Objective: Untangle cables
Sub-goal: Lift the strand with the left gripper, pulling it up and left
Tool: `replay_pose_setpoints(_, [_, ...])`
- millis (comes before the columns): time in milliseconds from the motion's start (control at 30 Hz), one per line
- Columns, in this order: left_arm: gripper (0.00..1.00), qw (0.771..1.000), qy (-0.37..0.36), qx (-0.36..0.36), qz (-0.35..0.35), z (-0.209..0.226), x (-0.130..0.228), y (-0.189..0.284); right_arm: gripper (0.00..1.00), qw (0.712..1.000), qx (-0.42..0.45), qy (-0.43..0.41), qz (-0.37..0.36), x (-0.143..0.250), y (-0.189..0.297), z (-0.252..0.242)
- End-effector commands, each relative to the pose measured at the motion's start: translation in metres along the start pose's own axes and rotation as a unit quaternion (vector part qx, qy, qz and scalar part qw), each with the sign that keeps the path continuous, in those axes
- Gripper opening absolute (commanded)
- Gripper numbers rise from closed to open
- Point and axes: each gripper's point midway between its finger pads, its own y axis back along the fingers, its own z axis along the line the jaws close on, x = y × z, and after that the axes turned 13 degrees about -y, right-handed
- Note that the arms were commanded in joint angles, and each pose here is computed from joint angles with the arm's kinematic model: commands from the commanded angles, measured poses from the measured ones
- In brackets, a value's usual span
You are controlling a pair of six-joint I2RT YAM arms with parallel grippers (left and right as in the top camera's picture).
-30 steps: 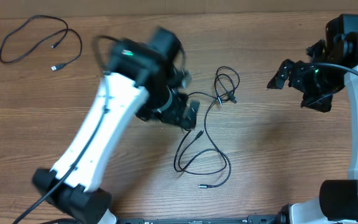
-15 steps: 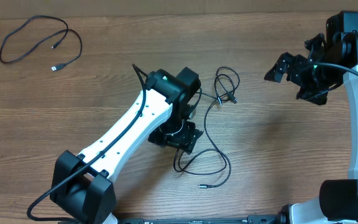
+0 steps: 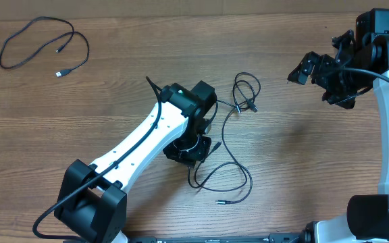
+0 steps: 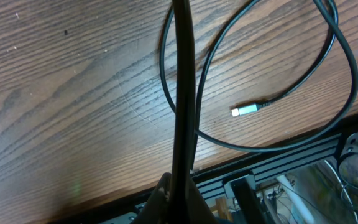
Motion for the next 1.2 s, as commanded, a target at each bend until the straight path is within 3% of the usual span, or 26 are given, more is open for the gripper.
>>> replay_pose_setpoints(0, [0.04,1.000,0.001,0.006,-0.005,-0.004,-0.002,0.005,1.00,1.000,-0.010,0.004,-0.004,0.002,0.004,0.005])
replay_pose_setpoints(200, [0.04,0.998,-0.008,0.010,-0.059,-0.015,-0.018,0.060,1.00,1.000,-0.010,0.004,-0.004,0.002,0.004,0.005])
replay_pose_setpoints(533, [0.04,0.965,-0.060,0.022,-0.254,-0.053,-0.032,0.204,1.00,1.000,-0.010,0.004,-0.004,0.002,0.004,0.005])
replay_pose_setpoints(700, [0.04,0.933,-0.087,0.026,-0.348,-0.066,-0.040,0.255,1.00,1.000,-0.010,0.004,-0.004,0.002,0.004,0.005])
replay_pose_setpoints(933, [0.04,0.871,-0.129,0.057,-0.471,-0.093,-0.049,0.323,1.00,1.000,-0.010,0.004,-0.004,0.002,0.004,0.005])
replay_pose_setpoints(1033, [0.04,0.845,-0.139,0.055,-0.513,-0.098,-0.047,0.349,1.00,1.000,-0.010,0.004,-0.004,0.002,0.004,0.005])
replay_pose_setpoints(1167, [0.04,0.828,-0.141,0.048,-0.541,-0.098,-0.045,0.366,1.00,1.000,-0.010,0.004,-0.004,0.002,0.004,0.005])
